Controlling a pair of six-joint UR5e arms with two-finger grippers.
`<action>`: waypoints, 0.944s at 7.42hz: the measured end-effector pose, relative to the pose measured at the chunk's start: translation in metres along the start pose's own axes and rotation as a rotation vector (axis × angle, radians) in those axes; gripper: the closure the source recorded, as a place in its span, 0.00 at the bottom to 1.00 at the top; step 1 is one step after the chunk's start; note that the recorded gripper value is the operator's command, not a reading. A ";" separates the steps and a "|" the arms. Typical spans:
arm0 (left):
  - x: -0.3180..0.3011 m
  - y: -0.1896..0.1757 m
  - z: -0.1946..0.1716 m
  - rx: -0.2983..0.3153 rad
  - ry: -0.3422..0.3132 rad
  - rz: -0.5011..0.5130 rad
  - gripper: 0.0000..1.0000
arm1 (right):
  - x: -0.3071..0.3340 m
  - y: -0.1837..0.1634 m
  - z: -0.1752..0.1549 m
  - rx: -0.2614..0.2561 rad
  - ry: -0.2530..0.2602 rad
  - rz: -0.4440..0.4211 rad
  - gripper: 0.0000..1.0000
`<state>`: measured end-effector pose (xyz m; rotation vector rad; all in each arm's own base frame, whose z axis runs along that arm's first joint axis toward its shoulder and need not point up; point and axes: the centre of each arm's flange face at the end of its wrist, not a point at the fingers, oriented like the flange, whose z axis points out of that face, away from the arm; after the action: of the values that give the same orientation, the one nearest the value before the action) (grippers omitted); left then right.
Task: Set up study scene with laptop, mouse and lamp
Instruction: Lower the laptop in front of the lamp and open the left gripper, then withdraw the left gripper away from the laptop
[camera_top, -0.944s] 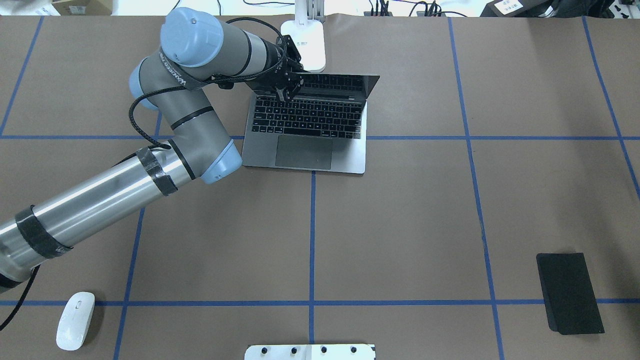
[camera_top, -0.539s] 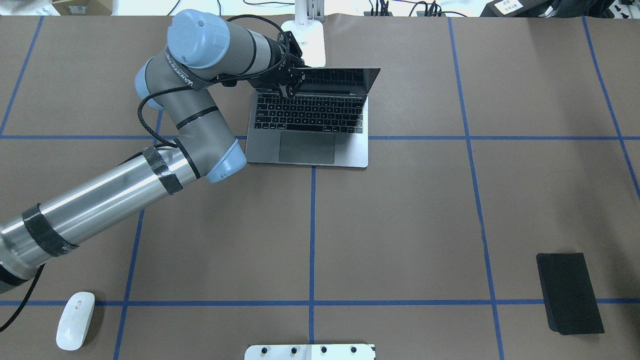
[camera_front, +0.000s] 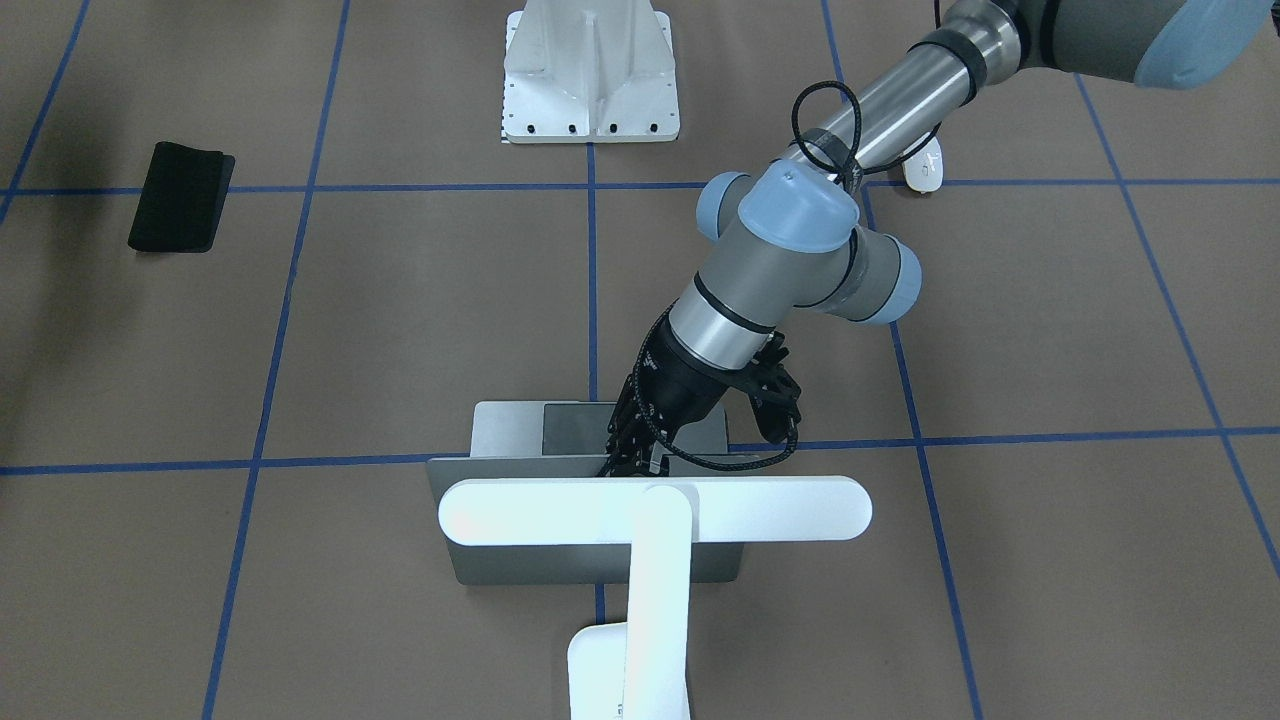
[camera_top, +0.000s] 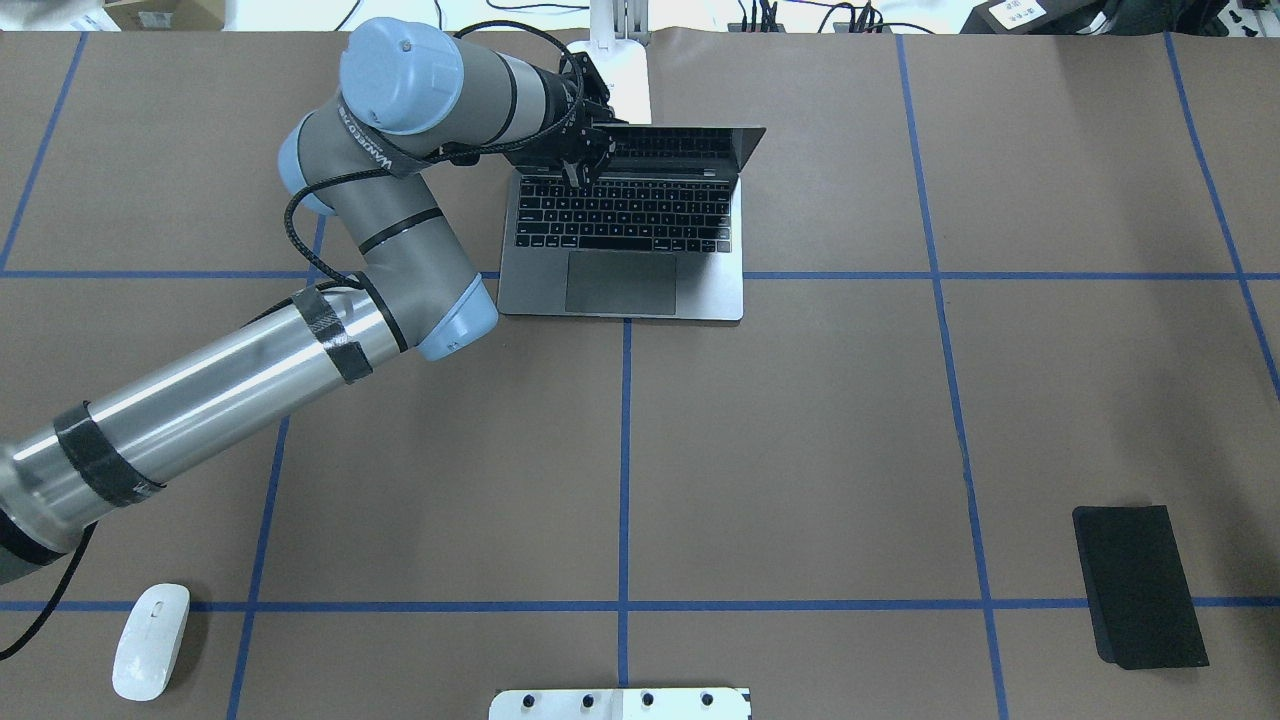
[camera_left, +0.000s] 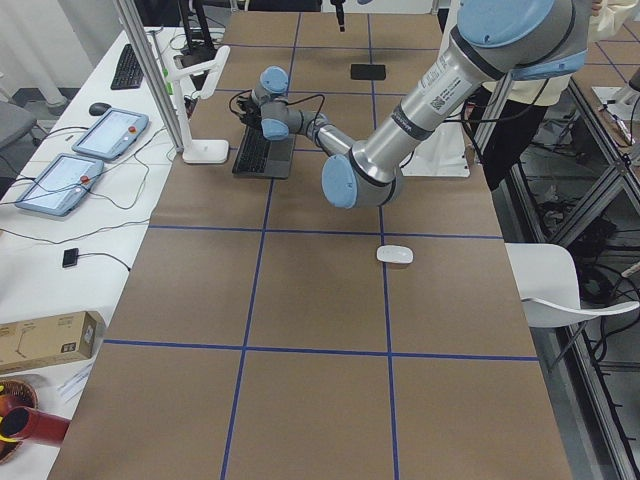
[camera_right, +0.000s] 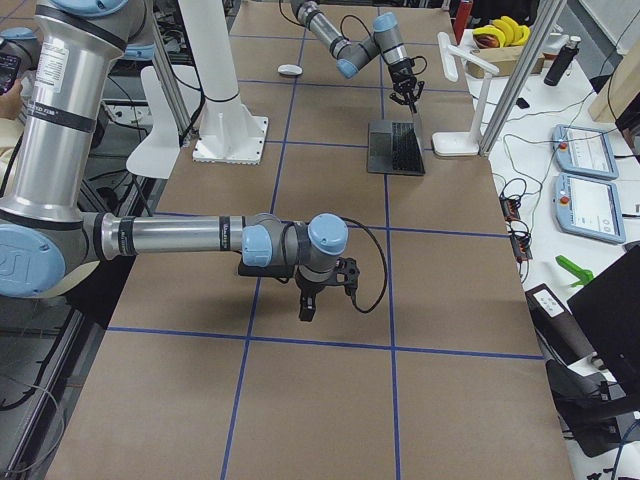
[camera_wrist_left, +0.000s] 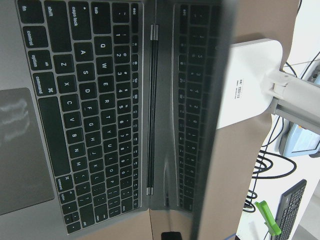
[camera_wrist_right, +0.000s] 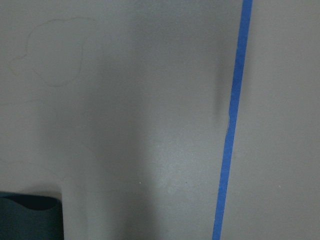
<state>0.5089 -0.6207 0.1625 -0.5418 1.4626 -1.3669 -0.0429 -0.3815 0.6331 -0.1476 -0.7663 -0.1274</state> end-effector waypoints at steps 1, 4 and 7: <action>0.001 0.000 -0.001 -0.003 0.002 0.004 0.38 | 0.000 0.000 0.000 0.000 -0.001 0.000 0.00; 0.003 -0.006 -0.029 -0.036 0.016 0.061 0.37 | 0.000 0.000 0.000 0.000 -0.002 0.000 0.00; -0.030 -0.038 -0.085 -0.102 -0.034 0.160 0.37 | 0.000 0.000 0.000 -0.002 -0.002 0.002 0.00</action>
<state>0.4342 -0.5658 0.1948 -0.4992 1.5207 -1.1587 -0.0428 -0.3813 0.6330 -0.1503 -0.7679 -0.1256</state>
